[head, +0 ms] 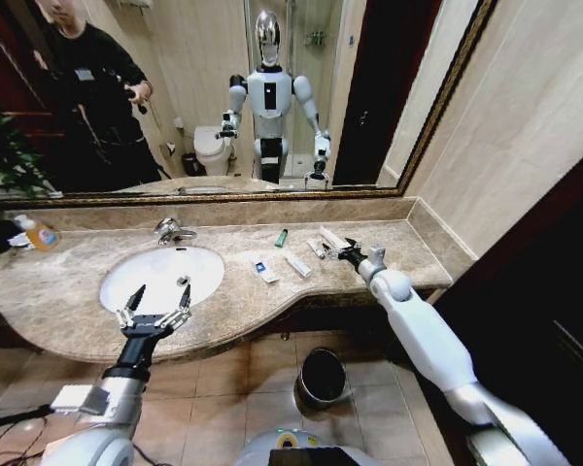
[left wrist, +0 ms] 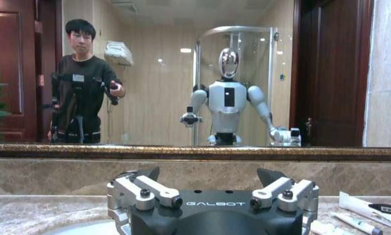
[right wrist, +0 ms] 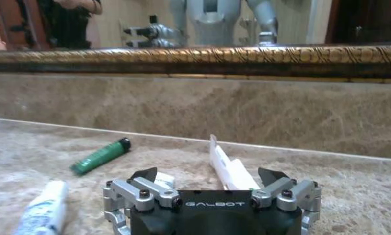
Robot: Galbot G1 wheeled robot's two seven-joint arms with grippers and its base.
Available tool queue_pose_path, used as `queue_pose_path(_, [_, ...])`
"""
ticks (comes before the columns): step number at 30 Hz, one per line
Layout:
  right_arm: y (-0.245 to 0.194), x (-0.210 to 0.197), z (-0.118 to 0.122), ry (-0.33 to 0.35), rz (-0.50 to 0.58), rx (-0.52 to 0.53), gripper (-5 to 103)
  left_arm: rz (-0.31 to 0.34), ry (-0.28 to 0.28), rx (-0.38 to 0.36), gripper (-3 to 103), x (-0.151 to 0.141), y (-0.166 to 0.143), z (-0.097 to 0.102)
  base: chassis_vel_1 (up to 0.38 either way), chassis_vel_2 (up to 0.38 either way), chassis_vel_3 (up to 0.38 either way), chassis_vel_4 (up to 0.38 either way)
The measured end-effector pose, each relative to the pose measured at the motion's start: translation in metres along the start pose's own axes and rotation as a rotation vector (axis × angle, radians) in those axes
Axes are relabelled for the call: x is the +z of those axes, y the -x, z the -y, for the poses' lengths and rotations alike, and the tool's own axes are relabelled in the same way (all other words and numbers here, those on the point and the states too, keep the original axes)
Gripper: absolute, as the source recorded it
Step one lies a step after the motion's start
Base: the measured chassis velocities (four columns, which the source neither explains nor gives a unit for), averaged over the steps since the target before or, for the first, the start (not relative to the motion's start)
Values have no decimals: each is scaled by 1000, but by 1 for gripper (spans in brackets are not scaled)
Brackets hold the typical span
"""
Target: Pick up the trash from the sink and place it in the trash bin.
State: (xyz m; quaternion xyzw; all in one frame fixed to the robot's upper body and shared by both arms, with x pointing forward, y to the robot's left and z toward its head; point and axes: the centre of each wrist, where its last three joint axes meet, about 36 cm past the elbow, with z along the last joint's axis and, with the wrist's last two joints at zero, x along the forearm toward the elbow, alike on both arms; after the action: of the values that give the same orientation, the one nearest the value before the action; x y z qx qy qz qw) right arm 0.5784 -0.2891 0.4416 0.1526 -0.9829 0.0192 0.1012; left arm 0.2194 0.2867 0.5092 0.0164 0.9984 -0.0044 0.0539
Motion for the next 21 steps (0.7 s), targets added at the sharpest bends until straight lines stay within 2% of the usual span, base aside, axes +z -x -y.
queue_pose_path(10, [8, 4, 7, 13, -49, 67, 100, 0, 0, 0, 100, 0, 0, 0, 0, 0, 0, 0])
queue_pose_path(11, [7, 4, 8, 14, -51, 69, 103, 0, 0, 0, 100, 0, 0, 0, 0, 0, 0, 0])
queue_pose_path(13, [7, 5, 9, 14, -52, 70, 100, 0, 0, 0, 100, 0, 0, 0, 0, 0, 0, 0])
queue_pose_path(15, [6, 8, 10, 14, -53, 67, 93, 0, 0, 0, 100, 0, 0, 0, 0, 0, 0, 0])
queue_pose_path(16, [6, 8, 10, 14, -53, 67, 93, 0, 0, 0, 100, 0, 0, 0, 0, 0, 0, 0])
queue_pose_path(18, [5, 9, 10, 15, -51, 62, 82, 0, 0, 0, 100, 0, 0, 0, 0, 0, 0, 0])
queue_pose_path(20, [5, 10, 10, 16, -51, 62, 82, 0, 0, 0, 100, 0, 0, 0, 0, 0, 0, 0])
queue_pose_path(21, [5, 10, 10, 16, -50, 61, 72, 0, 0, 0, 100, 0, 0, 0, 0, 0, 0, 0])
